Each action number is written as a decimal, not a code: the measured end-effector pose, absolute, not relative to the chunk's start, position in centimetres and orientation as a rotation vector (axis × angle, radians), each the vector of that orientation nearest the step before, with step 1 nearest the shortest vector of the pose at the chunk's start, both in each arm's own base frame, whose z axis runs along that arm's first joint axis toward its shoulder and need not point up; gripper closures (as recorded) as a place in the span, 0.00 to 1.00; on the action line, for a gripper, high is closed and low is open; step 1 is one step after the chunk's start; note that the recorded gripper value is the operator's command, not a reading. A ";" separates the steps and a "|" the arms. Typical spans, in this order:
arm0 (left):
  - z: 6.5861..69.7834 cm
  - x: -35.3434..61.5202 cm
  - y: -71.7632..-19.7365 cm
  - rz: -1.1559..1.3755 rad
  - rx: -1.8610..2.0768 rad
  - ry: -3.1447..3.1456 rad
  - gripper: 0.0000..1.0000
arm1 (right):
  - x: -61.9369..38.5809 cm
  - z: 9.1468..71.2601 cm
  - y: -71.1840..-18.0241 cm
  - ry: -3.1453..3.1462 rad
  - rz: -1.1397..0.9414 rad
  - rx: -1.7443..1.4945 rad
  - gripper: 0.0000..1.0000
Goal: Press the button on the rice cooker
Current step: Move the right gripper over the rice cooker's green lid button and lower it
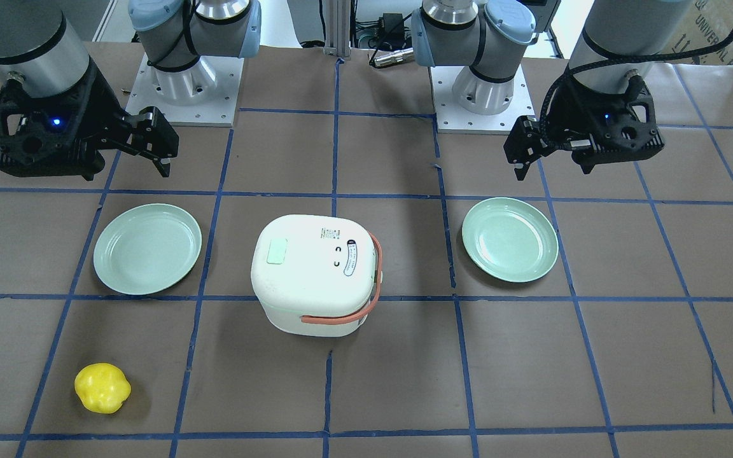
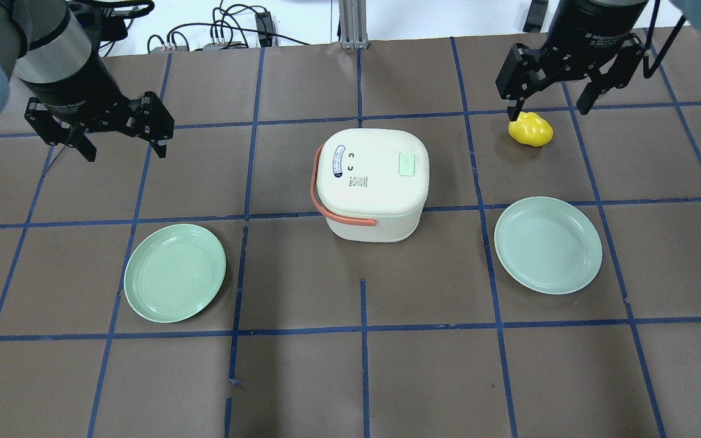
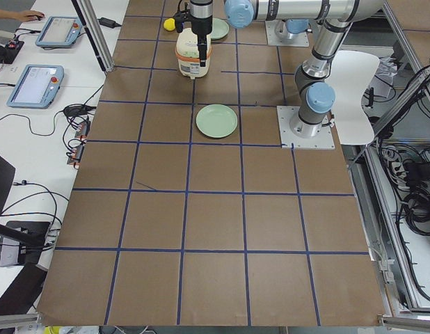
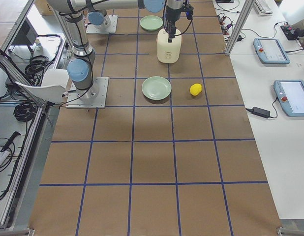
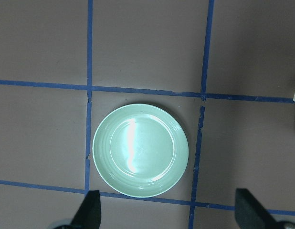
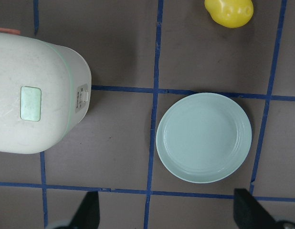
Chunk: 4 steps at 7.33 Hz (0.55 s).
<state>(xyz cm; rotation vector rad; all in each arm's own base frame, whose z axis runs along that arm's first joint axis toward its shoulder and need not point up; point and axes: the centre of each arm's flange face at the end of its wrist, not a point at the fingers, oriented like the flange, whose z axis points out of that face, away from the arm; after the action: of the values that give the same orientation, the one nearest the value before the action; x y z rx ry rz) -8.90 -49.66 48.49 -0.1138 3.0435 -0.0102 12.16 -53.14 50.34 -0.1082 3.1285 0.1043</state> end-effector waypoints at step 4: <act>48.5 -8.9 -49.7 -0.010 -0.114 3.044 0.00 | 12.5 51.2 -53.2 3.120 0.054 -0.129 0.01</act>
<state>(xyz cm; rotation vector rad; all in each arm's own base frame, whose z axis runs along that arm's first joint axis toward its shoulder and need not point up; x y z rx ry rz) -8.90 -49.66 48.48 -0.1137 3.0436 -0.0099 12.48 -53.16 51.20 -0.1288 3.1205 0.0536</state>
